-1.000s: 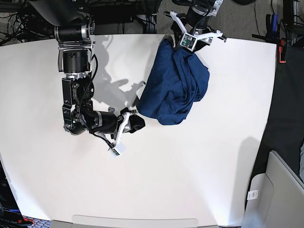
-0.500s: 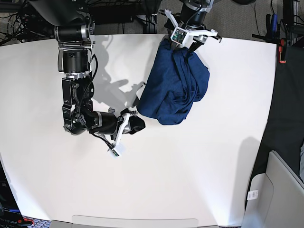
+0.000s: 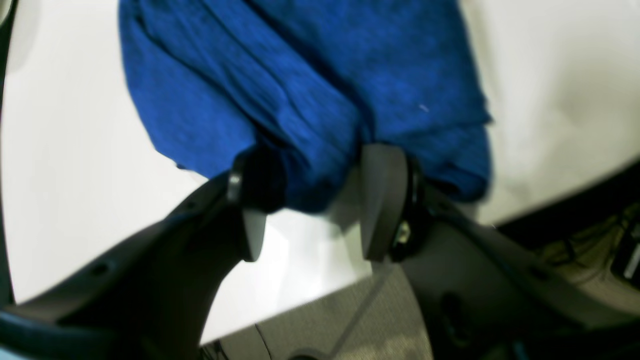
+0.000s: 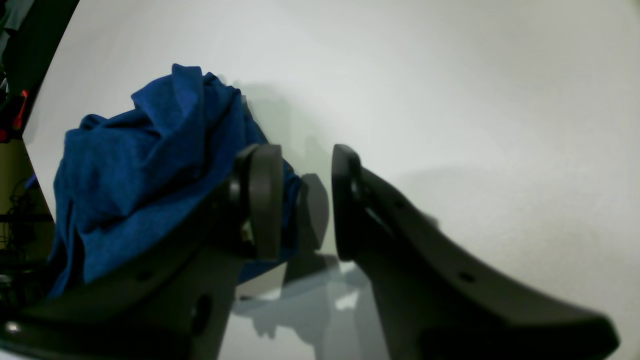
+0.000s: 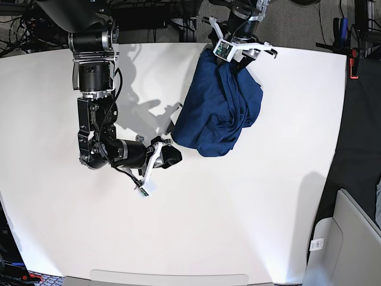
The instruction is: Fold the T-shirt properly
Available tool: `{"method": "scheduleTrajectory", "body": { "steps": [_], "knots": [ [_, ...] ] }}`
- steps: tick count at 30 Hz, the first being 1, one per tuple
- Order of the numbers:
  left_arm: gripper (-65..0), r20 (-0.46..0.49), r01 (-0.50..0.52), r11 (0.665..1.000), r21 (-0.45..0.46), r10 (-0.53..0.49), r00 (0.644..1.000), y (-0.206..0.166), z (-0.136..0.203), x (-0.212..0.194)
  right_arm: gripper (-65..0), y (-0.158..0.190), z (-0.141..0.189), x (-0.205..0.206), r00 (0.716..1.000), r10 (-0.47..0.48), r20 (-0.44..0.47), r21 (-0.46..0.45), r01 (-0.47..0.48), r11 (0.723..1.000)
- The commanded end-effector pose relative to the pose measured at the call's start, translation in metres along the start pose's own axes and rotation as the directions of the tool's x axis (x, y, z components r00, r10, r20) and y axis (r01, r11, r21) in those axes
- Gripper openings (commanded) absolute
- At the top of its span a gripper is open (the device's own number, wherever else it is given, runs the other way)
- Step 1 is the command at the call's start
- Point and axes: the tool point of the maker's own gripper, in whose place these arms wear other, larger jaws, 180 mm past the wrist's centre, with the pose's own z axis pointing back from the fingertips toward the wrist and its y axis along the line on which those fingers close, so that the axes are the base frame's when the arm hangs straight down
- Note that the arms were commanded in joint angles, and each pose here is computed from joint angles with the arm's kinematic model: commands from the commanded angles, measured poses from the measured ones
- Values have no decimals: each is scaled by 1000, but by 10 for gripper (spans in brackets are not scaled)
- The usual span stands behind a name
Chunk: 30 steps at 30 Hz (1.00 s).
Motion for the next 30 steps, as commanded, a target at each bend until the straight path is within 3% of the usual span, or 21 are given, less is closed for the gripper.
{"method": "scheduleTrajectory", "body": {
  "steps": [1, 4, 6, 11, 16, 19, 26, 30],
  "knots": [
    [-371, 44, -1, 1000, 12, 1, 999, 3, 2, 10, -473, 4, 6, 27, 997, 27, 74, 13, -28, 1000],
    [-378, 45, -1, 1000, 13, 0, 999, 3, 2, 10, -473, 4, 6, 27, 997, 26, 76, 13, -27, 1000],
    [-423, 47, -2, 1000, 13, 1, 999, 4, 2, 11, -473, 5, 5, 28, 997, 25, 77, 14, -27, 1000],
    [-647, 72, -5, 999, 32, 2, 997, 11, -3, 20, -473, 4, 6, 28, 997, 26, 78, 13, -27, 1000],
    [-649, 113, -5, 998, 58, -2, 994, 23, -10, 36, -473, 4, 6, 28, 997, 26, 78, 13, -27, 1000],
    [-650, 109, -34, 992, 125, 20, 994, 48, -16, 42, -474, 4, 6, 27, 997, 26, 76, 13, -27, 1000],
    [-649, 152, -90, 942, 324, 42, 988, 122, -28, 56, -473, 7, 4, 28, 997, 35, 71, 18, -36, 999],
    [-649, 147, -82, 922, 379, 28, 989, 143, -38, 58, -472, 28, -6, 27, 992, 124, 26, 46, -126, 991]
  ]
}}
